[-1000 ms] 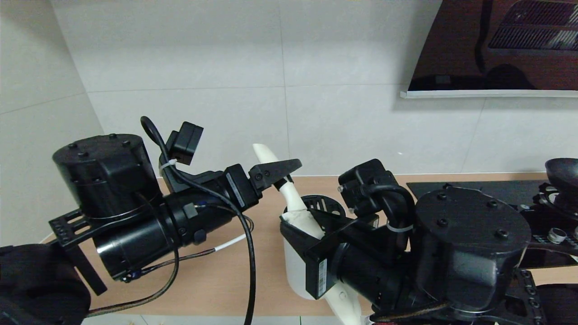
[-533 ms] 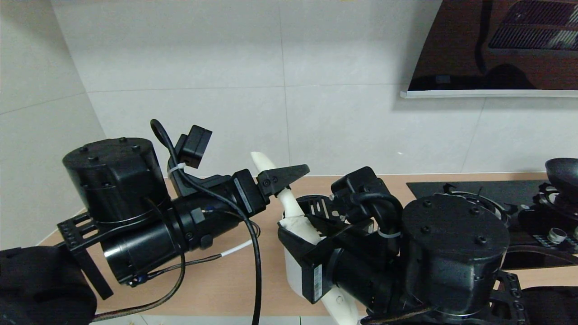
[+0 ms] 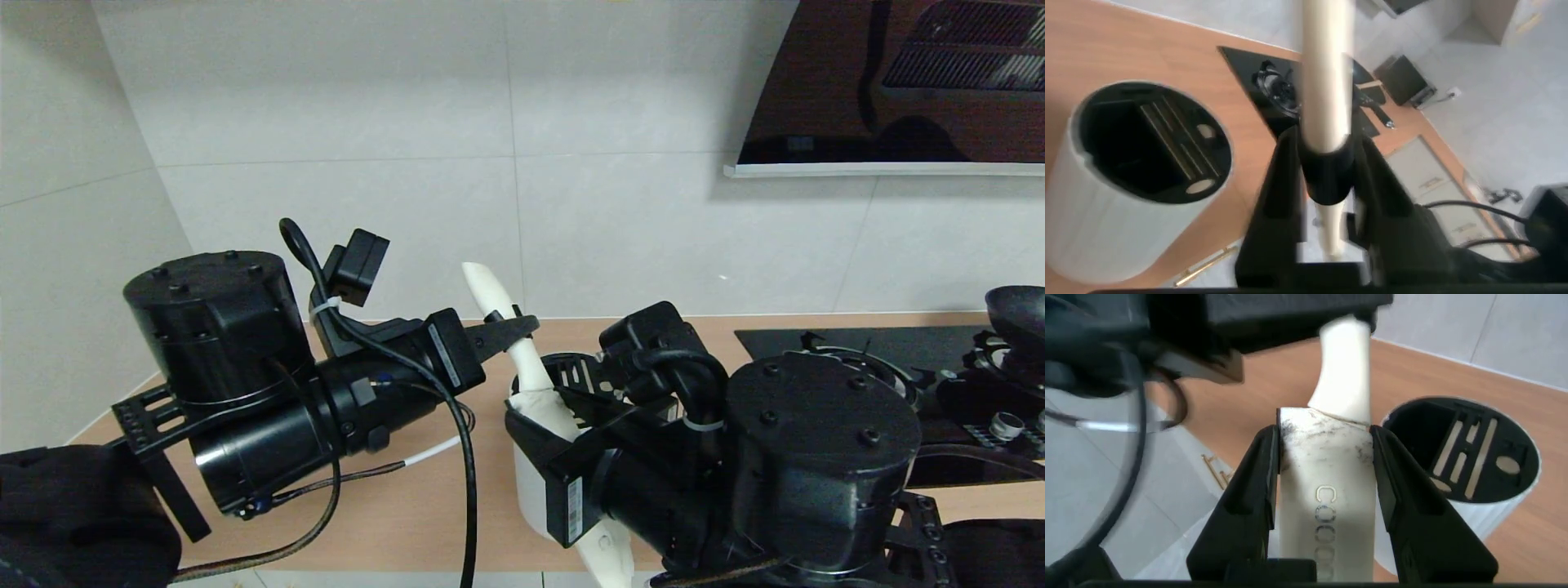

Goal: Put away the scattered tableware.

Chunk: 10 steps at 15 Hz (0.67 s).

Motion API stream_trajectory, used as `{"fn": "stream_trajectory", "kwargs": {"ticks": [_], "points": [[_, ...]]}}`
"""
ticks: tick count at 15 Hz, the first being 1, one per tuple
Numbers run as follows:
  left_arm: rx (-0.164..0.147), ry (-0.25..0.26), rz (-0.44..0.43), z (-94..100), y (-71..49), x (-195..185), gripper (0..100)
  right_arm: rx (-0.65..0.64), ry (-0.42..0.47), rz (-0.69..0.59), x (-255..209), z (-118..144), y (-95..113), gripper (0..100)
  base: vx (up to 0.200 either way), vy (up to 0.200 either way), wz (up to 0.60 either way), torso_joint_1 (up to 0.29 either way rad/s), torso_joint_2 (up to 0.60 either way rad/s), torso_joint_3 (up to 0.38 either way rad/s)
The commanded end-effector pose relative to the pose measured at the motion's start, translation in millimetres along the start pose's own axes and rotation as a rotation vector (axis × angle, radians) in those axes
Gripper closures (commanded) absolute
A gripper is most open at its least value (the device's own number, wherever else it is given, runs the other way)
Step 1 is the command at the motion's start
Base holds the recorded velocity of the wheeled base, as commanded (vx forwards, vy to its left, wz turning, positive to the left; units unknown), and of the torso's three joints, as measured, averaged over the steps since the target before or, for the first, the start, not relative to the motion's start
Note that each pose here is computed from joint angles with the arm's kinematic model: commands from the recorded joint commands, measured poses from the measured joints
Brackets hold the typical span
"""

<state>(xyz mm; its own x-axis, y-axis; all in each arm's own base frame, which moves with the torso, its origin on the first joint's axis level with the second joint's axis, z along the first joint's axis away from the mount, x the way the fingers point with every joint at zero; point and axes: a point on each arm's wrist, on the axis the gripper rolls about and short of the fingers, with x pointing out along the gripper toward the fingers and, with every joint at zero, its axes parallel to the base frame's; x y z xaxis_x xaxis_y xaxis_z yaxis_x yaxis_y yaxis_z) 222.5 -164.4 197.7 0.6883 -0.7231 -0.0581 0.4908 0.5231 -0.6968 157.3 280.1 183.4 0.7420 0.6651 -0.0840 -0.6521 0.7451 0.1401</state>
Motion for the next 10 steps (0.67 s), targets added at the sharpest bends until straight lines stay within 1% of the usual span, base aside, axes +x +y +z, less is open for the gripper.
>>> {"fn": "stream_trajectory", "kwargs": {"ticks": [1, 5, 6, 8, 10], "points": [[0.001, -0.005, -0.001, 0.8, -0.5, -1.1, 100, 0.002, -0.005, 0.0, -0.5, 1.4, 0.0, 100, 0.0, 0.0, 0.0, 0.0, 0.0, 0.0], [0.004, -0.014, -0.011, 2.8, -3.6, -3.5, 100, 0.006, -0.023, -0.009, -0.2, 2.6, -0.5, 100, 0.0, 0.0, 0.0, 0.0, 0.0, 0.0], [0.005, -0.017, -0.014, 3.5, -4.6, -4.5, 100, 0.007, -0.025, -0.015, 0.1, 3.1, -0.9, 0, 0.0, 0.0, 0.0, 0.0, 0.0, 0.0], [0.01, -0.04, -0.032, 8.3, -11.0, -7.9, 100, 0.008, -0.028, -0.019, -0.7, 3.9, -1.2, 0, 0.0, 0.0, 0.0, 0.0, 0.0, 0.0], [0.012, -0.074, -0.018, 12.1, -13.5, -7.6, 100, 0.013, -0.038, -0.02, -3.0, 6.8, -1.6, 0, 0.0, 0.0, 0.0, 0.0, 0.0, 0.0]]}}
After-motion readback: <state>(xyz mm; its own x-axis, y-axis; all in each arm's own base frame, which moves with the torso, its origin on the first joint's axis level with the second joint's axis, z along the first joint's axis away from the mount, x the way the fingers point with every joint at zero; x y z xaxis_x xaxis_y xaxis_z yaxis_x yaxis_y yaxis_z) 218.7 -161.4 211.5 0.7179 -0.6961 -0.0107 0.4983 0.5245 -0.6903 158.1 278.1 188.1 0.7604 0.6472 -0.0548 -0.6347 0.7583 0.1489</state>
